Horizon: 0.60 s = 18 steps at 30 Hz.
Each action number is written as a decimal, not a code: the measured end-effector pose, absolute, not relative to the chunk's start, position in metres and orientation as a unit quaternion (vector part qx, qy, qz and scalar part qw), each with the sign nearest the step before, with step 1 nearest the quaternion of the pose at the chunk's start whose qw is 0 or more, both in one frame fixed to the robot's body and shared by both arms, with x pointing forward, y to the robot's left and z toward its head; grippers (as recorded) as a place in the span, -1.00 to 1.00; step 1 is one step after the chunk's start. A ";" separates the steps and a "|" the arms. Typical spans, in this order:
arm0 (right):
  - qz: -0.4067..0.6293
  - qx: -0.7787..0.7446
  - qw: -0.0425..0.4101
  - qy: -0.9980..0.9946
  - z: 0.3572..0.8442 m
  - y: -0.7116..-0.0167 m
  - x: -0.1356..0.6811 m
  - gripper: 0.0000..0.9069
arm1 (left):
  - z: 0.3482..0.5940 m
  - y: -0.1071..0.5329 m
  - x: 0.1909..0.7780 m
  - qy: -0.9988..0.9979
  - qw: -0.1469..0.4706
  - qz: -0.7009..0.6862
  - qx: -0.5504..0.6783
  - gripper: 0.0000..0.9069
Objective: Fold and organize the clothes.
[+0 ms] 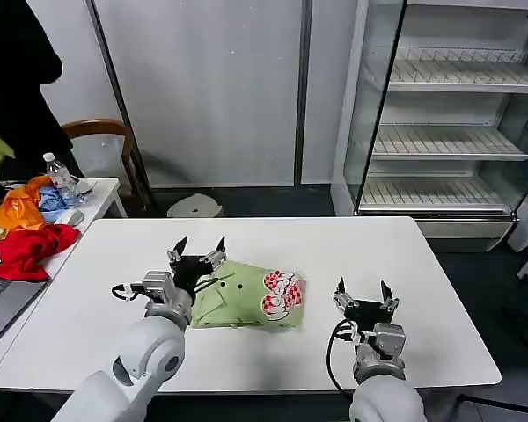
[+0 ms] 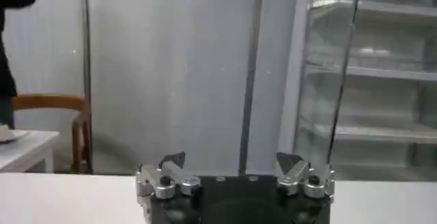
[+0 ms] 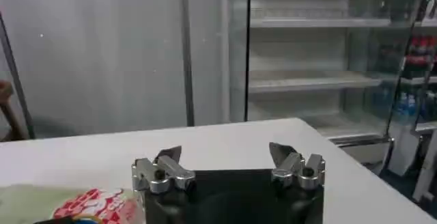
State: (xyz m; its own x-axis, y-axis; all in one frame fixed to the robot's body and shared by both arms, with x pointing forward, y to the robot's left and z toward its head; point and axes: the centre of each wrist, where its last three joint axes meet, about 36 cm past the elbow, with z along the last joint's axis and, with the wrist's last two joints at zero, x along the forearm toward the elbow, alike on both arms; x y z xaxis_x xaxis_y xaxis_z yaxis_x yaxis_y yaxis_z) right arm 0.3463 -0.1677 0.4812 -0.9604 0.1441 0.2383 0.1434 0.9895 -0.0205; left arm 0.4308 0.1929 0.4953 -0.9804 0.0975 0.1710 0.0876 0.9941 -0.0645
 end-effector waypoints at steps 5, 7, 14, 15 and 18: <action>0.005 -0.075 0.122 -0.990 0.485 -0.173 0.351 1.00 | 0.503 0.200 0.431 -0.994 0.093 0.036 -0.039 1.00; 0.005 -0.076 0.123 -0.989 0.484 -0.175 0.352 1.00 | 0.505 0.202 0.430 -0.994 0.099 0.040 -0.036 1.00; -0.005 -0.076 0.127 -0.989 0.488 -0.177 0.353 1.00 | 0.505 0.209 0.429 -0.992 0.116 0.048 -0.031 1.00; -0.005 -0.077 0.127 -0.989 0.488 -0.178 0.353 1.00 | 0.505 0.209 0.429 -0.991 0.117 0.048 -0.030 1.00; -0.006 -0.080 0.131 -0.988 0.488 -0.180 0.353 1.00 | 0.504 0.213 0.429 -0.991 0.122 0.048 -0.027 1.00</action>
State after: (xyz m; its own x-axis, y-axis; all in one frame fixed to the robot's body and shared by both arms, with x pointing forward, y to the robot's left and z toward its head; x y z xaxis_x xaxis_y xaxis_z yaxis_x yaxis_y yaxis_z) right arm 0.3531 -0.1802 0.4882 -0.9532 0.1557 0.2590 0.1588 0.9873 -0.0092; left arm 0.4294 0.2134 0.5044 -0.9690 0.0644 0.2385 0.0410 0.9940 -0.1018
